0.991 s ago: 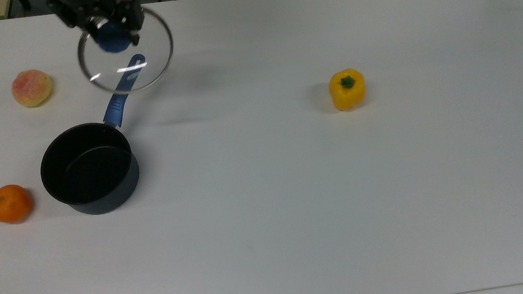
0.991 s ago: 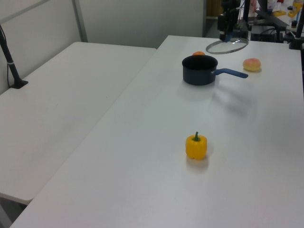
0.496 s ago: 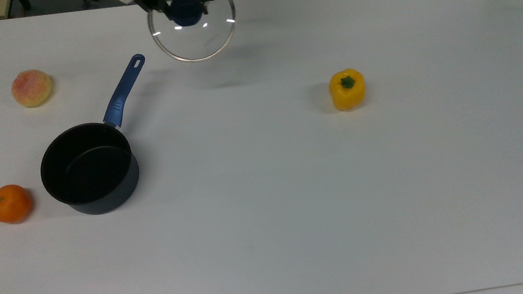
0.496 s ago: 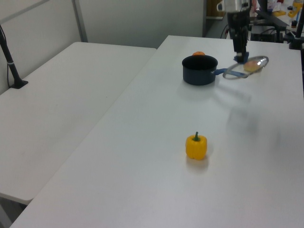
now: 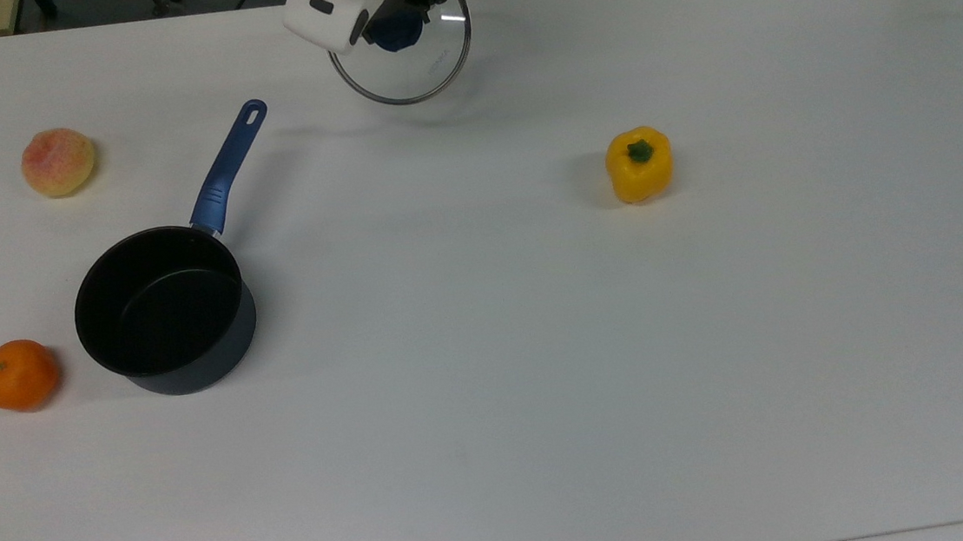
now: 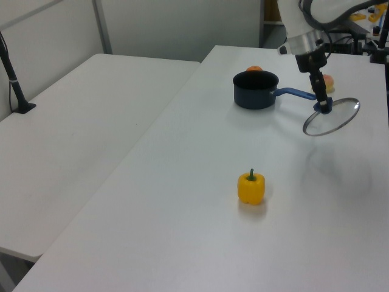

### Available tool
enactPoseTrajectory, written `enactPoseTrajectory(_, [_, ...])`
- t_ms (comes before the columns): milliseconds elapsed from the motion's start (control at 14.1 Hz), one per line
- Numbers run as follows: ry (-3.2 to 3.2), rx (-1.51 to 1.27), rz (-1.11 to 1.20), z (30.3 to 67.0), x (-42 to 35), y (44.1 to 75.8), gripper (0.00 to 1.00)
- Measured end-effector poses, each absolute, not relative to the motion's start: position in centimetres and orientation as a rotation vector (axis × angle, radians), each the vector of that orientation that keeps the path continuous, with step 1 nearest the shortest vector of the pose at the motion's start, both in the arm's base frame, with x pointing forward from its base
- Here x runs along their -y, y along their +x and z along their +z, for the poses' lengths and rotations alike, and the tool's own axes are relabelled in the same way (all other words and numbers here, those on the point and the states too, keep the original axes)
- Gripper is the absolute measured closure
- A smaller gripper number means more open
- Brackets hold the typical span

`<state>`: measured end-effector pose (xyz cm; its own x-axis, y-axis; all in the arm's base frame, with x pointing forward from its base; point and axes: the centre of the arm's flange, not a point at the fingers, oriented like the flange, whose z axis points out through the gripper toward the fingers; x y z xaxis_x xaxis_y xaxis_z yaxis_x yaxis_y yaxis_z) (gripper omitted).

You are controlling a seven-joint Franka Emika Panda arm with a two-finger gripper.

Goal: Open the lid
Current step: 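Carry the lid away from the pan and lower it onto the table, then open the gripper to release the lid knob and rise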

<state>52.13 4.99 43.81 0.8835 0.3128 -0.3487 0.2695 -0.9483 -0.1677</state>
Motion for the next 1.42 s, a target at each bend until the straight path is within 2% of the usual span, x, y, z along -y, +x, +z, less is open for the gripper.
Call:
enactPoseTrajectory(283, [-2.977, 0.519, 0.548, 39.3, -5.7, 50.6, 0.34])
enactPoseTrajectory(496, [-3.01, 0.536, 0.423, 36.3, -6.2, 49.8, 0.34])
enactPoseTrajectory(850, [-3.078, 0.405, 0.128, 35.5, -6.1, 50.9, 0.34])
enactPoseTrajectory(1416, [-3.085, 0.369, 0.112, 34.9, -6.1, 50.7, 0.34])
